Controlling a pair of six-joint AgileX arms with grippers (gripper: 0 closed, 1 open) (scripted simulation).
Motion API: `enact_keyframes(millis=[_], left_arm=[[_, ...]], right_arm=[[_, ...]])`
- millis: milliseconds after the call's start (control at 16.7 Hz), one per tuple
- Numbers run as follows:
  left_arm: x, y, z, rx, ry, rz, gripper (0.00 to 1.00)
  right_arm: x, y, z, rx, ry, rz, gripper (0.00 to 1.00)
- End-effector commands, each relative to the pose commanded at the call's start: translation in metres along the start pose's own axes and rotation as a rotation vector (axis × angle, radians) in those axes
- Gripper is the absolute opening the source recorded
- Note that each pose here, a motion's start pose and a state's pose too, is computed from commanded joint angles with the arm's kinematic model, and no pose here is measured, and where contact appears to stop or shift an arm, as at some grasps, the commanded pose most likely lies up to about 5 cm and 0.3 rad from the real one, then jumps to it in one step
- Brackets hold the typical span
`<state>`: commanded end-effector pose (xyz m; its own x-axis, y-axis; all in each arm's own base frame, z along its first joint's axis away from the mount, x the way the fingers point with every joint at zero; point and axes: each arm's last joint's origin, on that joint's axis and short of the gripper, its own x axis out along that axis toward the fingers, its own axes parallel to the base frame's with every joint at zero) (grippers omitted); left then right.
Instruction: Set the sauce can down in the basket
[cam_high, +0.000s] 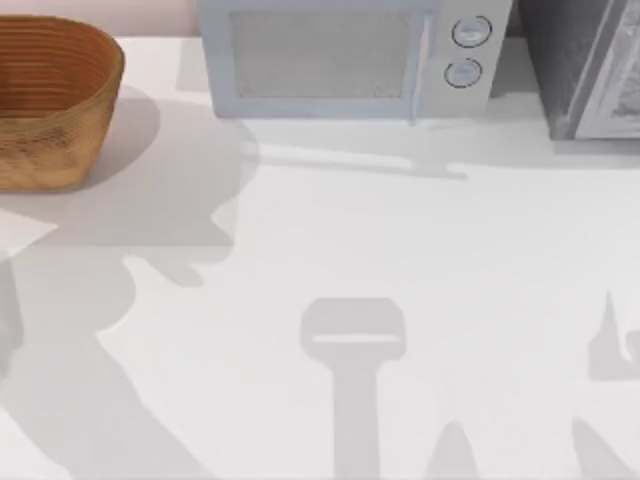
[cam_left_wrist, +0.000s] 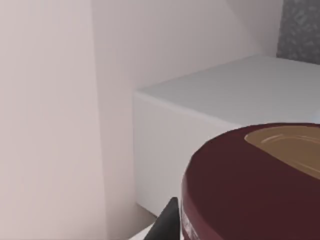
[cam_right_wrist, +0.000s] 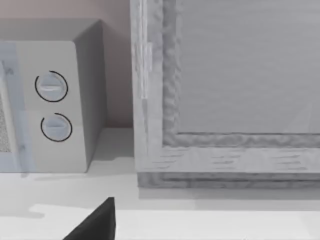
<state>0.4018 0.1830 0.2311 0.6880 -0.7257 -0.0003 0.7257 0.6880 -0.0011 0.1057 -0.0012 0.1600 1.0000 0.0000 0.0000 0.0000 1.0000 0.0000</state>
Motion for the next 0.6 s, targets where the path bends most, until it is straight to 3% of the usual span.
enact_keyframes(millis=[420, 600], left_arm=[[0.053, 0.001, -0.019, 0.001, -0.001, 0.003, 0.0], [0.059, 0.0, -0.021, 0.001, -0.001, 0.003, 0.0]], right_arm=[[0.0, 0.0, 0.0, 0.0, 0.0, 0.0, 1.0], [0.0, 0.0, 0.0, 0.0, 0.0, 0.0, 1.0]])
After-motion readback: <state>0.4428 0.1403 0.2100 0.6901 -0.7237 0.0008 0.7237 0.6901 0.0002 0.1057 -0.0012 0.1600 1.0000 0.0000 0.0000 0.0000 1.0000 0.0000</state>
